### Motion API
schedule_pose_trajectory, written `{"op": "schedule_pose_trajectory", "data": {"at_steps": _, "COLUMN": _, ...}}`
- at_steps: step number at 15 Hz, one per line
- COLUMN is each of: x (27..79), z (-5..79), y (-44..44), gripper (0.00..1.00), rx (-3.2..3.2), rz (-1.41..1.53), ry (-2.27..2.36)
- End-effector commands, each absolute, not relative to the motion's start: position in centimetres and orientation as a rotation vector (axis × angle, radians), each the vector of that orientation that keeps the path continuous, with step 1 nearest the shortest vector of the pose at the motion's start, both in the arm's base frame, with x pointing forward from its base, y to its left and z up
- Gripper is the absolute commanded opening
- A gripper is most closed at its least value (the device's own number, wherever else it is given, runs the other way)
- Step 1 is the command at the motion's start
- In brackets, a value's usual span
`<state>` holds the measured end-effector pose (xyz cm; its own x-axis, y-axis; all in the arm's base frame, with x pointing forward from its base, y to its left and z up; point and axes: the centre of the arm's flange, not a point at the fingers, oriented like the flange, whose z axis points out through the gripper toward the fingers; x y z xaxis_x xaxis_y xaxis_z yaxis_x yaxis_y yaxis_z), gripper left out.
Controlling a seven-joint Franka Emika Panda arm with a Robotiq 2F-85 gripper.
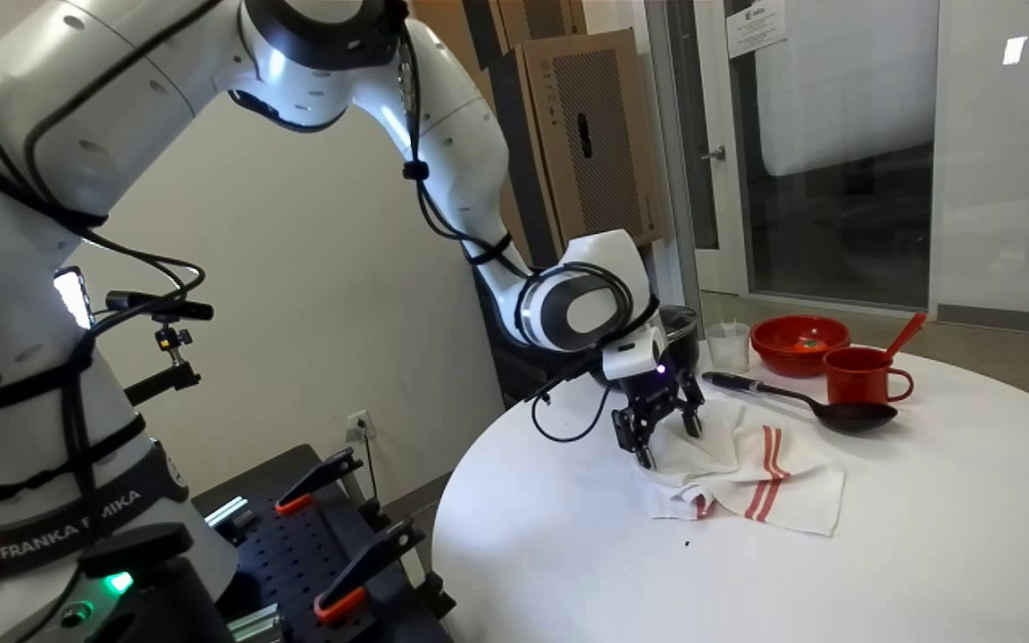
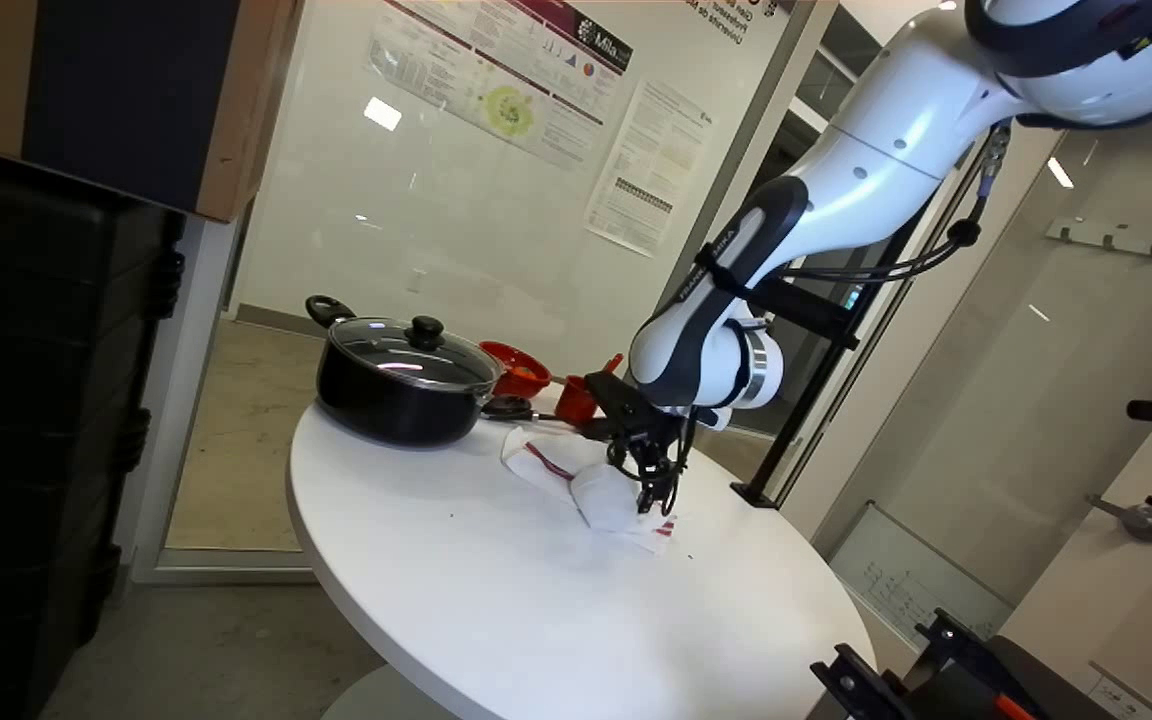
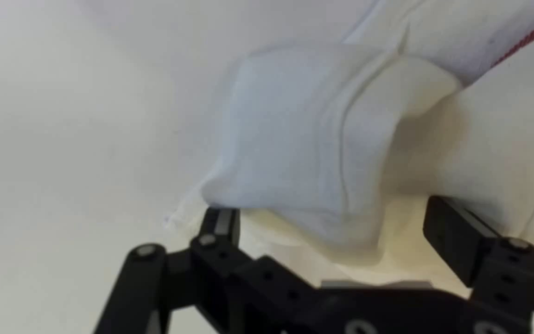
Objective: Pick up and put down the towel
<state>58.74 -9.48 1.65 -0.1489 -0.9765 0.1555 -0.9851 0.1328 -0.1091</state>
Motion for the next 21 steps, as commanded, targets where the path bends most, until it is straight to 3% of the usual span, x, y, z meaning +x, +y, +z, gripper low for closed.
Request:
{"op": "schedule_pose_trajectory", "data": {"at_steps": 1, "x": 54.8, "z": 5.6, "y": -7.5, "gripper": 1.0, "rx": 2.263, "rz": 0.346, "ry": -2.15}}
{"op": "schedule_pose_trajectory", "data": {"at_steps": 8, "x": 52.4, "z": 11.2, "y": -6.5, "gripper": 1.0, "rx": 2.632, "rz": 0.389, "ry": -1.7}}
{"op": "schedule_pose_trajectory", "data": {"at_steps": 18, "x": 53.8, "z": 19.2, "y": -5.9, "gripper": 1.0, "rx": 3.034, "rz": 0.208, "ry": -0.976}}
{"op": "schedule_pose_trajectory", "data": {"at_steps": 21, "x": 54.3, "z": 18.6, "y": -5.4, "gripper": 1.0, "rx": 3.01, "rz": 0.241, "ry": -1.021}}
